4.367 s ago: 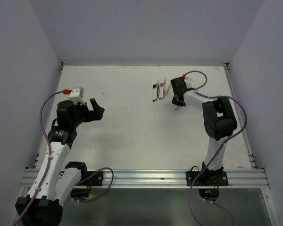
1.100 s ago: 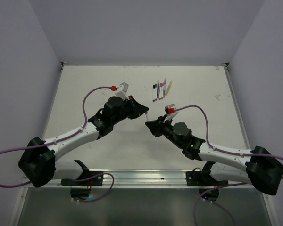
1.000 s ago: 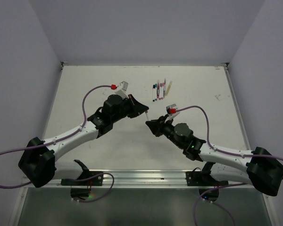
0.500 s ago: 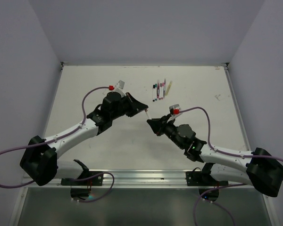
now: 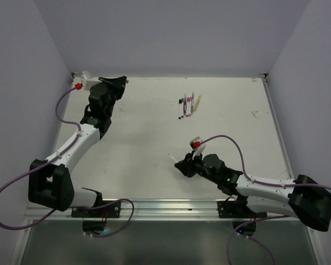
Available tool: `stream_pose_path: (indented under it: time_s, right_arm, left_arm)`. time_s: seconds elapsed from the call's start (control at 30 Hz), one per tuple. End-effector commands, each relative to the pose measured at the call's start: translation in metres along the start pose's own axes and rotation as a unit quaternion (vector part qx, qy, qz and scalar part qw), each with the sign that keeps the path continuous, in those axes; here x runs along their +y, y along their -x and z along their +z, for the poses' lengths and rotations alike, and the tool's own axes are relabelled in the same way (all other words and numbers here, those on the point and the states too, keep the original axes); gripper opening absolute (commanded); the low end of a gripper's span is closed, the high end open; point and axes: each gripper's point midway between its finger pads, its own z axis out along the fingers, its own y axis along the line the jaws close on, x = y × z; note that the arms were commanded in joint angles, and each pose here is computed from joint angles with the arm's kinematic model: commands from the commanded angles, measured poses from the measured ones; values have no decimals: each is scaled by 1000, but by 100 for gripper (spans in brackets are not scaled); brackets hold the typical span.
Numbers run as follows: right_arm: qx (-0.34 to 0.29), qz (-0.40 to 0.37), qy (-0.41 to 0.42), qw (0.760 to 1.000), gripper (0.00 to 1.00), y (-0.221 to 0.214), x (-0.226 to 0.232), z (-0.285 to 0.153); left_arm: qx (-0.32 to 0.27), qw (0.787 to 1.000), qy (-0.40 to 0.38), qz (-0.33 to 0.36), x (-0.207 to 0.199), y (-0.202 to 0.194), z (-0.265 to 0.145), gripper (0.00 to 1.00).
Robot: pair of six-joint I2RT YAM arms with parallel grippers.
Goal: Open the pen caps
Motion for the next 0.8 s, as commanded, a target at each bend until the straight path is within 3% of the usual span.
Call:
stream_pose_path:
  time_s: [0.0, 0.2, 0.33, 0.43, 0.57, 0.77]
  right_arm:
    - [23, -7, 11, 1000, 0, -9, 2, -4]
    - [7, -2, -6, 1000, 0, 4, 0, -3]
    - [-8, 10, -55, 998, 0, 18, -10, -2]
    - [-12, 17, -112, 994, 0, 22, -27, 2]
    - [-10, 30, -164, 986, 0, 22, -42, 13]
    - [-19, 57, -227, 972, 0, 24, -56, 35]
  left_arm:
    - [-113, 992, -51, -27, -42, 59, -1, 0]
    - [-57, 996, -61, 28, -33, 36, -5, 0]
    - [65, 989, -60, 115, -11, -13, -10, 0]
    - [144, 973, -48, 173, 21, -49, -19, 0]
    - [232, 934, -14, 270, 64, -100, -35, 0]
    - [353, 887, 28, 298, 127, -188, -67, 0]
